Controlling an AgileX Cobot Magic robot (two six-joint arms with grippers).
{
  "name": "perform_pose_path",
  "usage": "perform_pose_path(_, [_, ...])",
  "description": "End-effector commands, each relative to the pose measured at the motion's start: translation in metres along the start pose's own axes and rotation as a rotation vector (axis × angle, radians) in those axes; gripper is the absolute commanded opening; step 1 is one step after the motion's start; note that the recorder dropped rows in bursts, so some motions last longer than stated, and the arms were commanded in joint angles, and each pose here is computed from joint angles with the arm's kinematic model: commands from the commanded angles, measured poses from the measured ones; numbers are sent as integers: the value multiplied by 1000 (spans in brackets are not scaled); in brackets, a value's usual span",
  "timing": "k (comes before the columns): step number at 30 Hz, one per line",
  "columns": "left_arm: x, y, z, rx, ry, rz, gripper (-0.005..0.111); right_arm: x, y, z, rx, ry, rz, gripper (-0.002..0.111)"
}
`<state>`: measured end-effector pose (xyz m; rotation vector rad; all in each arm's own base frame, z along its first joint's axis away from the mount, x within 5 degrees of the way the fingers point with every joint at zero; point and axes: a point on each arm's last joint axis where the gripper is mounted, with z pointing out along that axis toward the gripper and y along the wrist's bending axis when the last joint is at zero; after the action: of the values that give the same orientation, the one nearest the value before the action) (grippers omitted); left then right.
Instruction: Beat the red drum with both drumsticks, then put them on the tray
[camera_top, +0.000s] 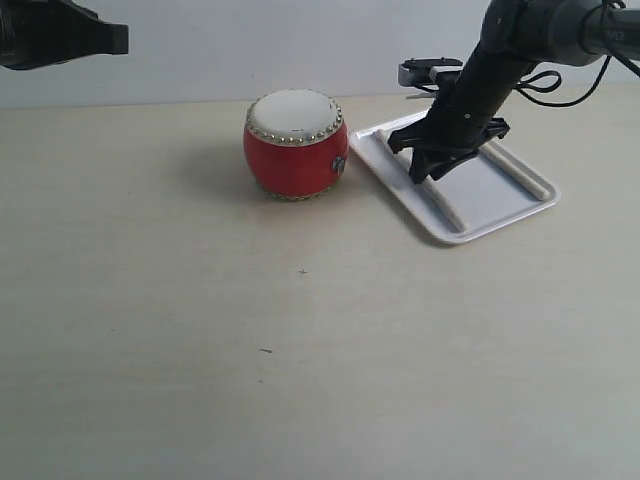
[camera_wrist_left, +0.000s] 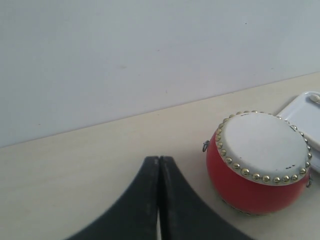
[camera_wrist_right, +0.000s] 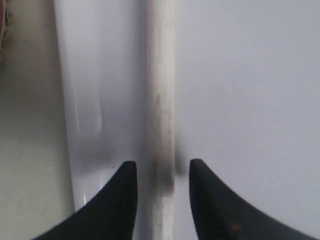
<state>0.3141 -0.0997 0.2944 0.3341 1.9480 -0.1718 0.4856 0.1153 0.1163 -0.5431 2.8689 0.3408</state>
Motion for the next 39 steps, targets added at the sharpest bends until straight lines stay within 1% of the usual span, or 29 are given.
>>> perform_pose_path(1, [0, -3, -1, 12, 0, 8, 0, -2, -1, -4, -6, -23, 2, 42])
perform_pose_path(5, [0, -3, -1, 12, 0, 8, 0, -6, 3, -19, -7, -56, -1, 41])
perform_pose_path(8, [0, -3, -1, 12, 0, 8, 0, -10, 8, -44, -3, -100, -13, 41])
perform_pose_path(11, [0, -3, -1, 12, 0, 8, 0, -13, 15, -75, 8, -154, -42, 39])
perform_pose_path(14, [0, -2, -1, 6, 0, 15, 0, -13, 30, -136, 25, -249, -80, 34])
perform_pose_path(15, [0, -2, -1, 6, 0, 20, 0, -12, 32, -145, 25, -257, -85, 33])
perform_pose_path(16, [0, -2, -1, 6, 0, 22, 0, -9, 38, -164, 24, -271, -96, 30])
perform_pose_path(17, [0, -2, -1, 6, 0, 22, 0, -7, 40, -173, 24, -277, -101, 28])
perform_pose_path(18, [0, -2, -1, 6, 0, 22, 0, -3, 44, -186, 22, -281, -108, 21])
perform_pose_path(19, [0, -2, -1, 6, 0, 22, 0, -1, 46, -192, 22, -284, -112, 16])
perform_pose_path(20, [0, -2, -1, 6, 0, 22, 0, 3, 50, -203, 20, -286, -119, 6])
perform_pose_path(21, [0, -2, -1, 6, 0, 22, 0, 6, 52, -210, 18, -283, -123, 0])
perform_pose_path(25, [0, -2, -1, 6, 0, 24, 0, 14, 63, -228, -35, -307, -116, 0])
perform_pose_path(27, [0, -2, -1, 6, 0, 26, 0, 22, 68, -232, -65, -343, -102, 0])
perform_pose_path(30, [0, -2, -1, 6, 0, 26, 0, 42, 67, -228, -30, -405, -90, 0])
perform_pose_path(31, [0, -2, -1, 6, 0, 26, 0, 56, 68, -229, 3, -461, -98, 0])
perform_pose_path(32, [0, -2, -1, 6, 0, 26, 0, 62, 68, -230, 18, -486, -96, 0])
perform_pose_path(33, [0, -3, -1, 12, 0, 28, 0, 79, 69, -236, 60, -560, -96, 0])
perform_pose_path(34, [0, -3, -1, 12, 0, 28, 0, 87, 70, -243, 79, -605, -97, 0])
perform_pose_path(35, [0, -3, -1, 12, 0, 28, 0, 107, 72, -253, 123, -710, -82, 0])
perform_pose_path(37, [0, -3, -1, 12, 0, 28, 0, 126, 74, -263, 170, -821, -69, 0])
perform_pose_path(39, [1, -3, -1, 12, 1, 22, 0, 144, 75, -267, 194, -888, -52, 0])
